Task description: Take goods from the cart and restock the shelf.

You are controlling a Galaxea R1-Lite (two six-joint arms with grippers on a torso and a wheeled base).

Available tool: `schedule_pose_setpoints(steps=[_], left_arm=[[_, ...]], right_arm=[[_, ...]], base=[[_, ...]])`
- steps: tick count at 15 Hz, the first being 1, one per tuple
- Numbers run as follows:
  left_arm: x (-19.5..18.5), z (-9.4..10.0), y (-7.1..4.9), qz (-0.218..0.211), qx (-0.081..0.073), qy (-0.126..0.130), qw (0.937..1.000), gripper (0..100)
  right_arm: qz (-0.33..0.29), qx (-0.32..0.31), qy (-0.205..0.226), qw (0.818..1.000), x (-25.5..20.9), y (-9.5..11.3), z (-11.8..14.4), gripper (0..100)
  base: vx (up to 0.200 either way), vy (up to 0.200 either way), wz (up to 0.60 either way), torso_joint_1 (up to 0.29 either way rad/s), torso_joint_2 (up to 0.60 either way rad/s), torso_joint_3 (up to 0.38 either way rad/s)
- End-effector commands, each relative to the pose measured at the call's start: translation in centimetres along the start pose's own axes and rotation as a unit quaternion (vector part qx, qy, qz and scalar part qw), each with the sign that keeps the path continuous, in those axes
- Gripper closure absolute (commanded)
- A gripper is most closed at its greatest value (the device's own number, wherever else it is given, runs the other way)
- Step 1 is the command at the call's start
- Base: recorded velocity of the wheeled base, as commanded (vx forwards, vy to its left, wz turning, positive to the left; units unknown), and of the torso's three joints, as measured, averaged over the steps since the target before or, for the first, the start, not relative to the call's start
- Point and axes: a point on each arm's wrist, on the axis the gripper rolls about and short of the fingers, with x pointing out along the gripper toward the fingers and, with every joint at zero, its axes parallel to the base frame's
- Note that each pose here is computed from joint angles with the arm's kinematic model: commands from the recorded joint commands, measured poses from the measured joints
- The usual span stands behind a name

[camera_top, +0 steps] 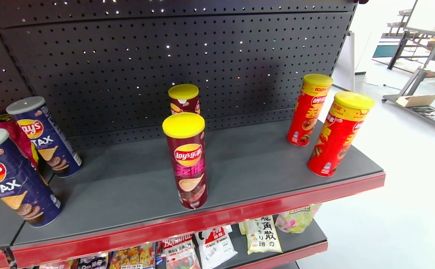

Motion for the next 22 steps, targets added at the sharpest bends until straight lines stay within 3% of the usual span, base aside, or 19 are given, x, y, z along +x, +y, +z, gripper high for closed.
schedule_pose_setpoints(steps=[1,5,7,9,13,15,17,18,20,22], left_arm=[[-0.3,-0.6,0.1,0.003,-0.007,-0.018,0.9998,0],[-0.5,-0.4,0.2,0.041,-0.004,-0.010,0.9991,0],[-0.6,-0.3,0.3,0.087,-0.007,-0.008,0.9962,0],[-0.8,0.1,0.2,0.106,-0.010,-0.008,0.9943,0],[-0.8,-0.4,0.1,0.092,-0.010,0.009,0.9957,0],[-0.5,-0.6,-0.2,0.030,-0.014,-0.006,0.9994,0],[-0.1,-0.7,-0.3,0.013,-0.018,-0.034,0.9992,0],[-0.1,-0.8,-0.3,0.015,-0.022,-0.033,0.9991,0],[0.1,-0.7,-0.2,0.061,-0.023,-0.013,0.9978,0],[0.3,-0.4,-0.2,0.147,-0.024,0.016,0.9887,0]], right_arm=[[0.002,-0.001,0.000,1.000,0.0,0.0,0.0,0],[0.013,0.001,0.000,1.000,0.0,0.1,0.0,0],[0.013,0.001,0.000,1.000,0.0,0.1,0.0,0],[0.013,0.002,0.000,1.000,0.0,0.1,0.0,0],[0.013,0.002,0.000,1.000,0.0,0.1,0.0,0],[0.013,0.002,0.000,1.000,0.0,0.1,0.0,0],[0.013,0.003,0.000,1.000,0.0,0.1,0.0,0],[0.013,0.003,0.000,1.000,0.0,0.1,0.0,0],[0.013,0.002,0.000,1.000,0.0,0.1,0.0,0],[0.013,0.001,0.000,1.000,0.0,0.1,0.0,0]], base=[[0.000,0.000,0.00,0.000,0.00,0.000],[0.000,0.000,0.00,0.000,0.00,0.000],[0.000,0.000,0.60,0.002,0.00,0.002],[0.000,0.000,0.60,0.002,0.00,-0.002],[0.000,0.000,0.30,0.005,0.00,0.001],[0.000,0.000,0.00,0.000,0.00,0.000],[0.000,0.000,0.00,0.000,0.00,0.000],[0.000,0.000,0.00,0.000,0.00,0.000],[0.000,0.000,0.00,0.000,0.00,0.000],[0.000,0.000,0.00,0.000,0.00,0.000]])
